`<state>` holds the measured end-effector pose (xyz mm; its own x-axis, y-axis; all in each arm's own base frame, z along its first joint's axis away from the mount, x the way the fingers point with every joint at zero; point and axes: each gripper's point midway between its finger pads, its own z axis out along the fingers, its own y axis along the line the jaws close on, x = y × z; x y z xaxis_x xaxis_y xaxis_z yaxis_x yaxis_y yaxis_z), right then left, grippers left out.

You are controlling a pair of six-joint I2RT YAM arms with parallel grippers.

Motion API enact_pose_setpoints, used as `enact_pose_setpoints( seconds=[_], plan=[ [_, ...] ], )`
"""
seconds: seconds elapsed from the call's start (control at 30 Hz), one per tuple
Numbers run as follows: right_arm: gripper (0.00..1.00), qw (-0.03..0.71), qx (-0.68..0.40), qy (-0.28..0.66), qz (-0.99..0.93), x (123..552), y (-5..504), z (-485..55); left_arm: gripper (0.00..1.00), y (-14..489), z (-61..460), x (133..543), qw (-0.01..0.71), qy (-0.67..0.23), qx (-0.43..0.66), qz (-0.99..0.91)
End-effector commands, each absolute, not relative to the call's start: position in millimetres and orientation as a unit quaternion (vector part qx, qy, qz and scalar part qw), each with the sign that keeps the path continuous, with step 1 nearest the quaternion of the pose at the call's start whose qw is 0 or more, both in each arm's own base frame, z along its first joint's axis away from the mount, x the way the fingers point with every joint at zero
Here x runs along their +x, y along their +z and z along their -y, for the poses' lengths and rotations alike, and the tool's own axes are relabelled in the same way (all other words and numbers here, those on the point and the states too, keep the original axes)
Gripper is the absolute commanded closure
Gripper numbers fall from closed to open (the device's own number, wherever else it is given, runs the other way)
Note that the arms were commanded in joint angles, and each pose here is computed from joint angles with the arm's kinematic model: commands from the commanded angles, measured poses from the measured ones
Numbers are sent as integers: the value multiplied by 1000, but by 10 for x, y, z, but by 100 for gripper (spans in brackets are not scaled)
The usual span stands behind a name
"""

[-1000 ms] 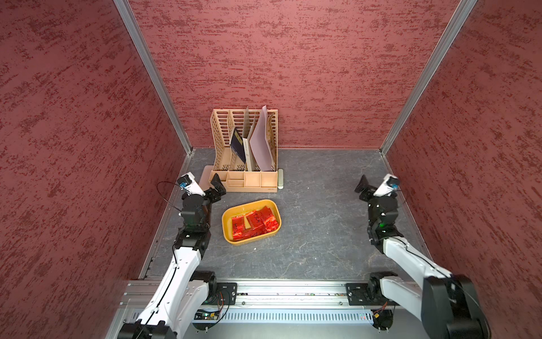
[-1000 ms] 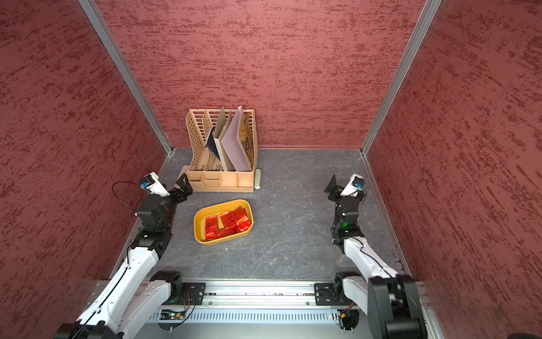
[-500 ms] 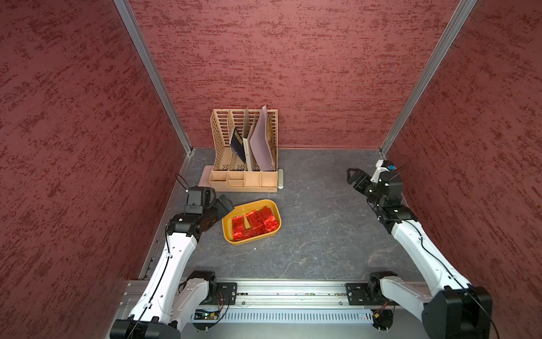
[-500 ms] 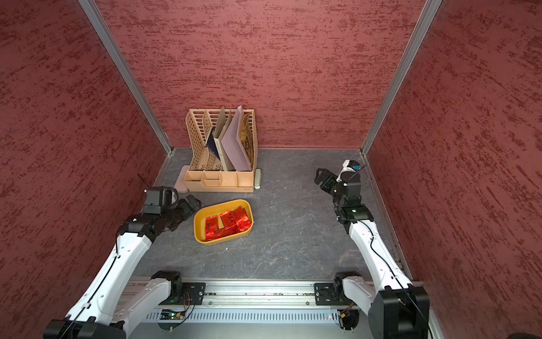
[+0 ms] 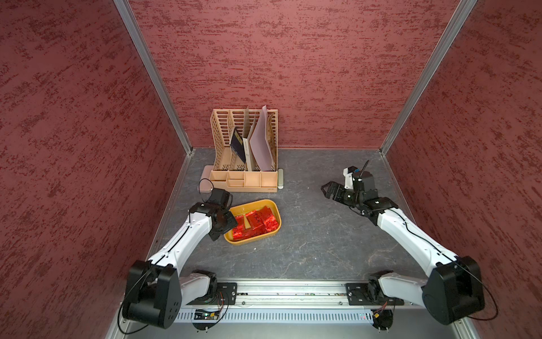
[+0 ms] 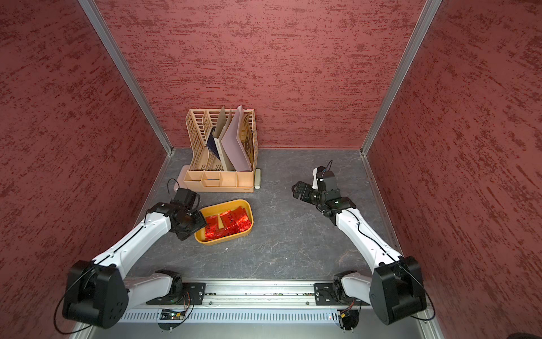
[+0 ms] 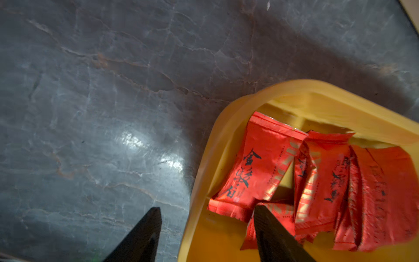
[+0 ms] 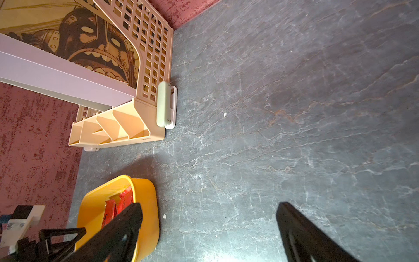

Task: Take the tea bags out of the storage box
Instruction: Pick up the storage box at the center of the board.

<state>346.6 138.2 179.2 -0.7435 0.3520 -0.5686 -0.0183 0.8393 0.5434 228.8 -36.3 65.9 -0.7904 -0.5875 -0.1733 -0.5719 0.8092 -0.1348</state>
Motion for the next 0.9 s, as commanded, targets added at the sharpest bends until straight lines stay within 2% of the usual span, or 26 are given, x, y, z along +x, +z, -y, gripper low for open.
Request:
enact_pose_setpoints(
  seconds=[0.0, 0.1, 0.3, 0.37, 0.47, 0.67, 0.87],
  plan=[
    [1, 352, 76, 271, -893, 3465, 1858, -1445, 48, 614, 354, 2493, 122, -26, -290, -949],
    [1, 350, 74, 271, -894, 3453, 1842, -1454, 64, 602, 313, 2550, 125, -10, -283, -951],
    [2, 343, 72, 280, -894, 3463, 1822, -1496, 69, 457, 351, 2548, 104, -9, -268, -958],
    [2, 341, 70, 282, -894, 3465, 1820, -1512, 85, 445, 352, 2559, 103, -8, -264, -959],
    [2, 337, 70, 285, -894, 3456, 1819, -1524, 100, 489, 341, 2584, 105, -8, -260, -960],
    [4, 340, 51, 292, -893, 3408, 1943, -1683, 100, 829, 344, 2689, 116, -16, -224, -967],
    [13, 284, -49, 351, -891, 3246, 2195, -2484, 100, 1175, 320, 2718, 113, 2, -150, -982]
  ],
)
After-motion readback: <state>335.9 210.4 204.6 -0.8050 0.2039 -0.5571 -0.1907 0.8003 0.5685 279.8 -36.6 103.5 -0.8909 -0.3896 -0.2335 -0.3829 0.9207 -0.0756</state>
